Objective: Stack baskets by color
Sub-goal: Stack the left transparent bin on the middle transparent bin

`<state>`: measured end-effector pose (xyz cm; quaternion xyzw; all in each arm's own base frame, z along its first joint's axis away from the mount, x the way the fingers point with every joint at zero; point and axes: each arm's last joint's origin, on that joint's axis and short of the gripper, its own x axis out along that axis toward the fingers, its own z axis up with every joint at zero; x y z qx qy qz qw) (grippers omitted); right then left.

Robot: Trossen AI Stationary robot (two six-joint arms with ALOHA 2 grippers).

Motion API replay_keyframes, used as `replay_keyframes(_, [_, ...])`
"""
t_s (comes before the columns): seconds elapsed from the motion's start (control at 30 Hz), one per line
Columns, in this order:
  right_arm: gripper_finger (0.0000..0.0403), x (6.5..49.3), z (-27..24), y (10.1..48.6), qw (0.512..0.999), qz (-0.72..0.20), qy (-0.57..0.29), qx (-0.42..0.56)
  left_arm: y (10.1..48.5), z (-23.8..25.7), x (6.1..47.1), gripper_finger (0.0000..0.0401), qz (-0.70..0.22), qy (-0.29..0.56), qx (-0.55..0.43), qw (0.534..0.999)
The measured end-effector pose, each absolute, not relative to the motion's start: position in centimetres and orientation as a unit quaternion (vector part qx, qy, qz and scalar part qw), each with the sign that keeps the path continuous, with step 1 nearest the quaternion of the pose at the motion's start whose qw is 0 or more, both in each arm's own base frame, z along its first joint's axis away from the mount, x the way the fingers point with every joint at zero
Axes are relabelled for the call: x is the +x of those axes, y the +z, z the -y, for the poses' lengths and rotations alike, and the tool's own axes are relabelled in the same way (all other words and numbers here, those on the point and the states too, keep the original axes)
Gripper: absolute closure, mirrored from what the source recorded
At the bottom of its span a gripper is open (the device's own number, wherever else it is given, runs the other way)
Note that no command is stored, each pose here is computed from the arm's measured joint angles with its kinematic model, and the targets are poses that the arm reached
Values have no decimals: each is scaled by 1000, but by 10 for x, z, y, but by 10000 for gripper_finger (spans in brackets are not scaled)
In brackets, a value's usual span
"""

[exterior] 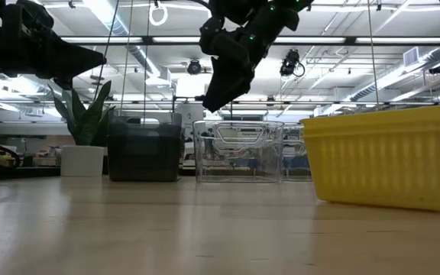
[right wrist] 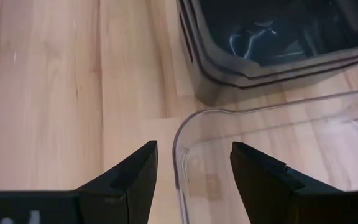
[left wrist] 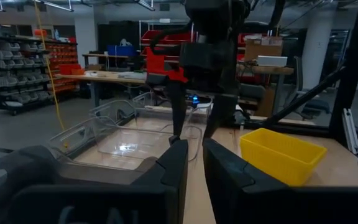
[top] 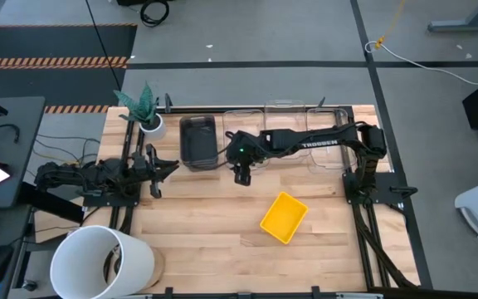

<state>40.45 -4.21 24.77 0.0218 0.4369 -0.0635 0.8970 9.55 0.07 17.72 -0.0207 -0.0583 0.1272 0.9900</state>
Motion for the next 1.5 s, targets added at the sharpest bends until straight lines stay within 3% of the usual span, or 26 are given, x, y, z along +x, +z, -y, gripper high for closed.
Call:
replay_keyframes(1.0, [197, 388, 35, 219, 856, -515, -50, -22, 177, -1, 96, 340, 59, 127, -21, 990])
replay_keyframes(1.5, [281, 379, 37, 197, 844, -531, -60, -39, 178, -1, 95, 344, 59, 127, -21, 990])
